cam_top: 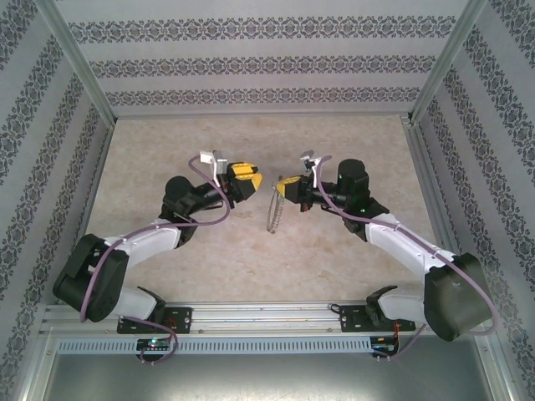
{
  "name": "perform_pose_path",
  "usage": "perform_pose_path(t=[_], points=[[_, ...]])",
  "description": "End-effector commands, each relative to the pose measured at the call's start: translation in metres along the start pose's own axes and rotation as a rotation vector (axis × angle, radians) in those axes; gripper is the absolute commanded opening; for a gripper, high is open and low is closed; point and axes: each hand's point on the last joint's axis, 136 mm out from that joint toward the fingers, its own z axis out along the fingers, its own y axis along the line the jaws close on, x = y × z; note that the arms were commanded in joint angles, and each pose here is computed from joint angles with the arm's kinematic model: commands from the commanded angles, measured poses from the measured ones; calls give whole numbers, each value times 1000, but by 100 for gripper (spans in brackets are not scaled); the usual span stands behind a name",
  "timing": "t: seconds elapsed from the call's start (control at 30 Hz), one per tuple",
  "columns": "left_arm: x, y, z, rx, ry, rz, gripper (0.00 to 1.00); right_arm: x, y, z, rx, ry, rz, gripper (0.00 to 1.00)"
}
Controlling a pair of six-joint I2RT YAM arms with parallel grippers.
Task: Put the keys on the keyring
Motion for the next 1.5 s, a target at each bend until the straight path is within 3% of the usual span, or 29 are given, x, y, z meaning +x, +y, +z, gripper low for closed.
perform_pose_path(t=[0.0,0.33,0.67,1.13,1.47], points=[[9,2,-1,-1,143,19,42,-10,-3,-1,26,83,-134,0],[28,15,-4,-16,404,60,51,-13,-22,13,64,292,-208,0],[40,23,-5,44,511,2,55,-7,-23,14,66,372,-229,0],[44,22,0,96,490,6,55,-10,6,18,-43,349,-232,0],[45,18,4,142,468,-22,48,-18,19,16,-85,313,-237,0]])
